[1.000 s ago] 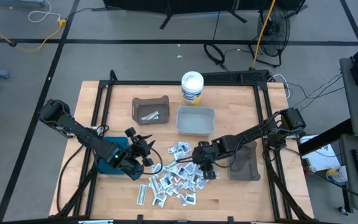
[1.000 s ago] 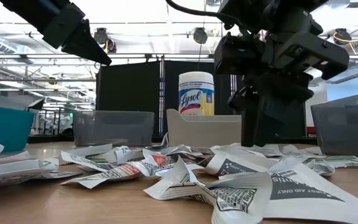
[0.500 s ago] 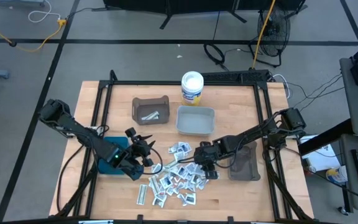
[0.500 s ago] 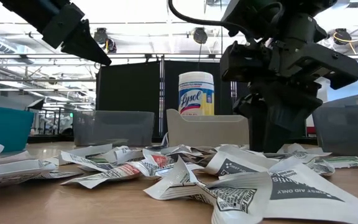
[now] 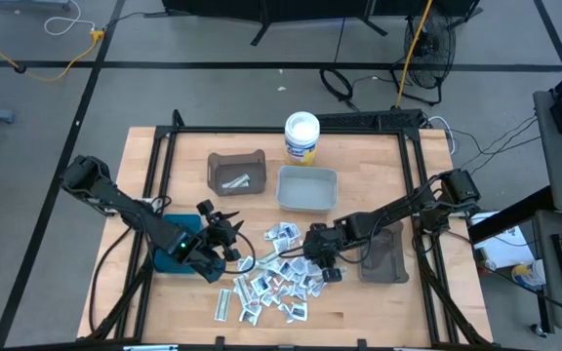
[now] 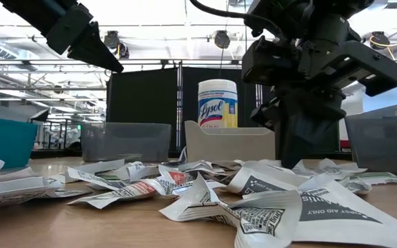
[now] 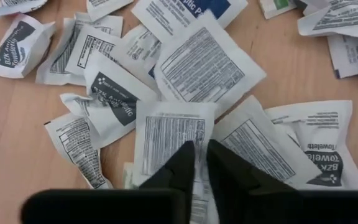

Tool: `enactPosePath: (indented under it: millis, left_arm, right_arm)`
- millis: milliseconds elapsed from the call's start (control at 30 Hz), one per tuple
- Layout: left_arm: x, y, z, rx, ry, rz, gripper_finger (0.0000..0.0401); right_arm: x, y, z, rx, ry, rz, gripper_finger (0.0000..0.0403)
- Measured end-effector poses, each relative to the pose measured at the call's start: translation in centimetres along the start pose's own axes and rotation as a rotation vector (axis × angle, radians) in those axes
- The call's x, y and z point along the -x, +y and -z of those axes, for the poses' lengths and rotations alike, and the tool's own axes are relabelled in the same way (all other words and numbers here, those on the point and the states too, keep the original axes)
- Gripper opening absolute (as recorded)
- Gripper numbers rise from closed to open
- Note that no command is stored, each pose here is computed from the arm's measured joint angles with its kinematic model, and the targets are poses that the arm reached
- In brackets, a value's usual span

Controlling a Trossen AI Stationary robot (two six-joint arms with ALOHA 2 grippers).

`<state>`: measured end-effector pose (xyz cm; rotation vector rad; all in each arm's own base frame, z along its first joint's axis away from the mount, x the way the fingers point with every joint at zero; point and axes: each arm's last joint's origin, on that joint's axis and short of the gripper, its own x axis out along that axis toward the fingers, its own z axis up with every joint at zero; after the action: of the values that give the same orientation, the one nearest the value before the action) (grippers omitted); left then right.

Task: Pick & Place First Aid Supplies
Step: Put the blue alcohol pad into the bottom black bin

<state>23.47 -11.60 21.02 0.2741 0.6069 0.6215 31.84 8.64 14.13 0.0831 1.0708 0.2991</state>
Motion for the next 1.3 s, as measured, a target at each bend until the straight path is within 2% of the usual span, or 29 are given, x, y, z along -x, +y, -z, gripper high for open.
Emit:
enactPosePath:
  millis: [100, 667, 1300]
  left_arm:
    - [0.0, 0.0, 0.0, 0.000, 0.000, 0.000, 0.0133]
    - [0.0, 0.0, 0.0, 0.002, 0.002, 0.002, 0.0134]
    - [0.0, -0.1, 0.0, 0.025, 0.013, 0.026, 0.0134]
  right_arm:
    - [0.0, 0.0, 0.0, 0.000, 0.000, 0.000, 0.0004]
    - [0.3, 0.1, -0.1, 0.025, -0.009, -0.001, 0.0001]
    - [5.1, 1.0, -1.6, 0.105, -0.177, -0.008, 0.0000]
